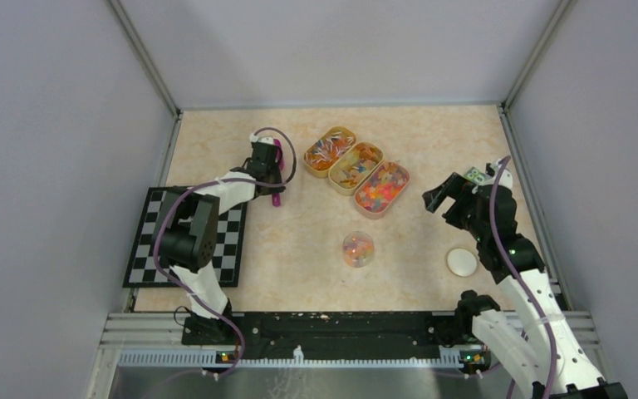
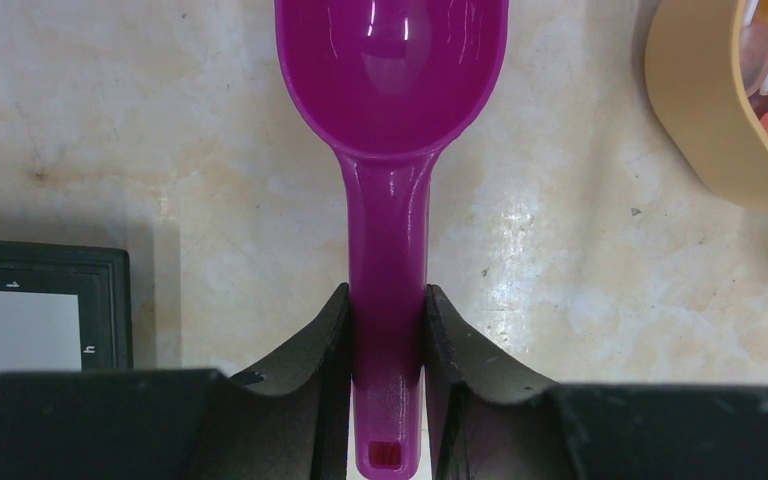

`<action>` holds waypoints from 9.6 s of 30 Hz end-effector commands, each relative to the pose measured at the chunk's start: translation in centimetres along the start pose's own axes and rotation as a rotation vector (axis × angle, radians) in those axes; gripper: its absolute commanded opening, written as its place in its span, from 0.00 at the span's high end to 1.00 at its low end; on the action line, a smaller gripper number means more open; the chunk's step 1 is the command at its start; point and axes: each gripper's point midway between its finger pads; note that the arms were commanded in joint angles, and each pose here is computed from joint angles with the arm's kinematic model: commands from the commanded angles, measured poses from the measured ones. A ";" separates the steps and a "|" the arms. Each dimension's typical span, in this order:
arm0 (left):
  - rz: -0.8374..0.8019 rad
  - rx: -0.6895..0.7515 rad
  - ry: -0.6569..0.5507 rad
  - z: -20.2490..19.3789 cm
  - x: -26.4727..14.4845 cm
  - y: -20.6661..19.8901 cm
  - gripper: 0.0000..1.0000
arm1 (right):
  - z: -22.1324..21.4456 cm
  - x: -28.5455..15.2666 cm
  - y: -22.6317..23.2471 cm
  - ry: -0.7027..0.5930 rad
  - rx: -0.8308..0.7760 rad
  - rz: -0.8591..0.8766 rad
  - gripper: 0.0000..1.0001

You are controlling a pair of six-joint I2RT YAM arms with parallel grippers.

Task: Pack the candies
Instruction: Place the spatula at the center of the board, then pick up the bottle lid at the center of the board, then close the bottle lid on the packing bottle.

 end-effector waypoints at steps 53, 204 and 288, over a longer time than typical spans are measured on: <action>-0.770 0.191 0.090 -1.7 -18.3 -8.7 0.01 | -9.2 0.0 -9.8 0.197 0.327 -0.559 0.33; -0.889 0.130 0.442 -18.1 -16.6 -15.6 0.42 | -15.9 2.6 9.8 0.492 0.146 0.658 0.80; -0.748 0.234 0.418 -18.3 -14.7 -13.4 0.45 | -18.0 4.3 10.1 0.586 0.101 0.596 0.80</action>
Point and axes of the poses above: each gripper's point midway between its finger pads, its own x axis out along the fingers, its own y axis along the line the jaws close on, z = x × y, and after that the axes turned 8 degrees about -x, right-handed
